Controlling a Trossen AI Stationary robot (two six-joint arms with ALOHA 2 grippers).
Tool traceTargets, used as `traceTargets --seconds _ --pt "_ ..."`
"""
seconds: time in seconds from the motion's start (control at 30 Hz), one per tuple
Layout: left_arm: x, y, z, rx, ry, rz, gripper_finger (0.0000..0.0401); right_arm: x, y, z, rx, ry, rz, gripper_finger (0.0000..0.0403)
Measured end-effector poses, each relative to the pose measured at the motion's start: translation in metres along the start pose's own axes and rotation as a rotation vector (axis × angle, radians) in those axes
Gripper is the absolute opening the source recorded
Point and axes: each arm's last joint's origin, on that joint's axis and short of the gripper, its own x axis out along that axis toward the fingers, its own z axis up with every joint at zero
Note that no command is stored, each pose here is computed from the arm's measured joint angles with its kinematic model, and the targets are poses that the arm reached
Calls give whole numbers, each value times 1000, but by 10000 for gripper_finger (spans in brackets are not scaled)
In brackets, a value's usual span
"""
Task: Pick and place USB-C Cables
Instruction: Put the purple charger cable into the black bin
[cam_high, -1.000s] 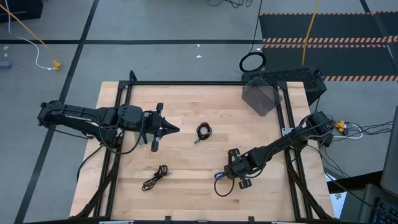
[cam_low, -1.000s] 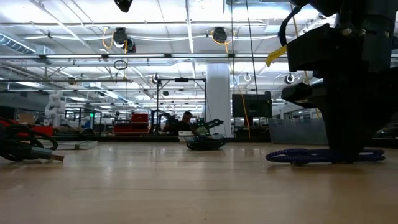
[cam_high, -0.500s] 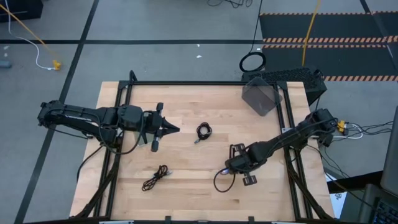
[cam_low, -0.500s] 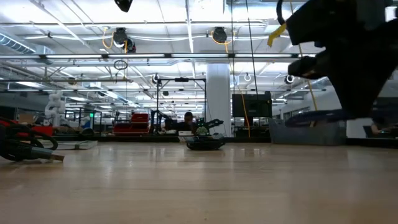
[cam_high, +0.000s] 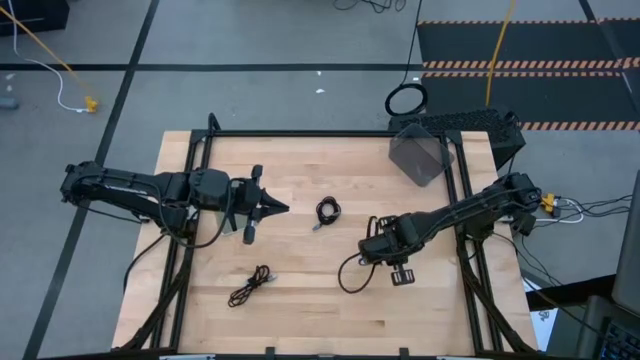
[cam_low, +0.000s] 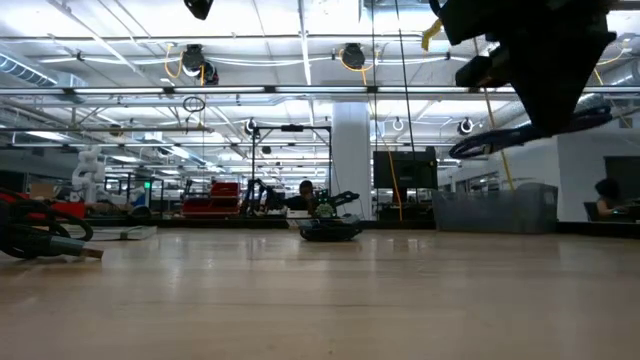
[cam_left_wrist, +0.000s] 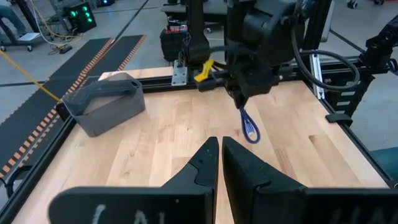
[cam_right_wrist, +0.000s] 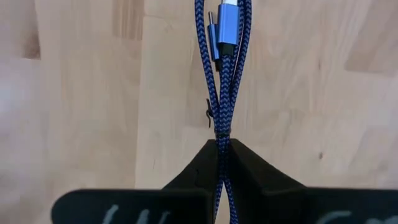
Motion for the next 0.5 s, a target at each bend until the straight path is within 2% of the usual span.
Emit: traceTargets --seconds 0.3,0.5 --pt "0 0 0 0 3 0 26 -34 -11 -4 76 59 -70 13" --pt "0 0 -1 -4 10 -1 26 -59 -19 -11 155 111 -77 13"
